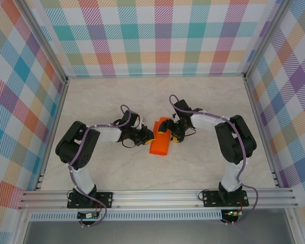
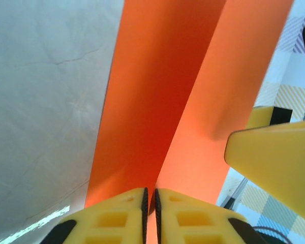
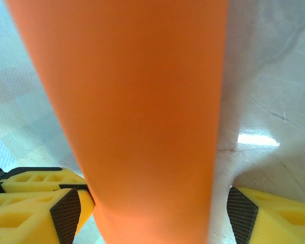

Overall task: Fold a paper plane with a square sheet of paper (pick it up from the middle)
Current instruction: Fold the square sheet of paper in half at the center of the table.

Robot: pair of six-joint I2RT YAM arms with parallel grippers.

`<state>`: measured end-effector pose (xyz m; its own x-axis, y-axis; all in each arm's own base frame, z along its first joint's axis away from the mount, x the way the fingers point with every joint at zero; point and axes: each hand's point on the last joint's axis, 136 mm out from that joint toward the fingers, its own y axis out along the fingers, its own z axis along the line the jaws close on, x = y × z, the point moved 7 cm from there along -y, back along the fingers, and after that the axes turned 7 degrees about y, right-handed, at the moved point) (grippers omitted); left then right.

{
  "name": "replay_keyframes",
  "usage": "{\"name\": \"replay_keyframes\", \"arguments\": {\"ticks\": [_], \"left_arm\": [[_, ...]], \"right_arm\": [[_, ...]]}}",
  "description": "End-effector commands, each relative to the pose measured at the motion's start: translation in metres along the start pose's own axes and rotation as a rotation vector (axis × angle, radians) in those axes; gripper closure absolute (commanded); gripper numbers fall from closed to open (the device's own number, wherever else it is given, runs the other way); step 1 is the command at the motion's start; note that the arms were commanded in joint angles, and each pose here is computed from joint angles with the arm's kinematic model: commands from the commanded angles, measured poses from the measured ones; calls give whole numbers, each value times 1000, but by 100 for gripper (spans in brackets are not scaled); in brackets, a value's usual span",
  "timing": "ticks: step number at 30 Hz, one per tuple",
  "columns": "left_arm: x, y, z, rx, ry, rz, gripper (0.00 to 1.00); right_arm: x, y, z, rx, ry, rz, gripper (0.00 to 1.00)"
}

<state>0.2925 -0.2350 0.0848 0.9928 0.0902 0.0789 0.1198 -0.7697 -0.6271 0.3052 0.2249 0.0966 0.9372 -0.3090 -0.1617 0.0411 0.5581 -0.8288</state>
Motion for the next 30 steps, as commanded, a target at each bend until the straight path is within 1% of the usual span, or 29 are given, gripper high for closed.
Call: {"name": "replay_keyframes", "arguments": {"ticks": [1, 3, 7, 10, 12, 13, 17, 23, 24, 27, 28, 30], "left_arm": [[-1, -3, -10, 16, 35, -15, 94], [-1, -4, -10, 22, 38, -19, 100], [-2, -5, -9, 31, 38, -19, 100], [-3, -6, -9, 37, 35, -24, 100], [-3, -7, -9, 36, 38, -26, 100], [-4, -8, -10, 37, 37, -27, 100], [-3, -8, -11, 35, 39, -27, 100], [-5, -10, -11, 35, 38, -29, 100], [-5, -11, -10, 37, 35, -31, 98], [-7, -15, -11, 53, 35, -45, 86], [-7, -19, -11, 74, 36, -60, 78], [-7, -30, -11, 124, 37, -109, 71]], "right_arm": [[-3, -14, 1, 21, -3, -10, 21], [-4, -19, -1, 27, -1, -18, 20], [-7, -31, -7, 21, 5, -47, 20], [-9, -33, -18, -22, 19, -64, 21], [-10, -31, -23, -40, 28, -56, 25], [-10, -29, -24, -39, 30, -50, 29], [-9, -22, -19, -1, 23, -15, 41], [-6, -12, -18, -3, 19, 18, 45], [-5, -10, -19, -4, 20, 26, 46], [-3, -6, -20, -34, 19, 33, 47], [-3, -6, -21, -45, 15, 29, 46], [-3, -7, -21, -65, 10, 25, 45]]}}
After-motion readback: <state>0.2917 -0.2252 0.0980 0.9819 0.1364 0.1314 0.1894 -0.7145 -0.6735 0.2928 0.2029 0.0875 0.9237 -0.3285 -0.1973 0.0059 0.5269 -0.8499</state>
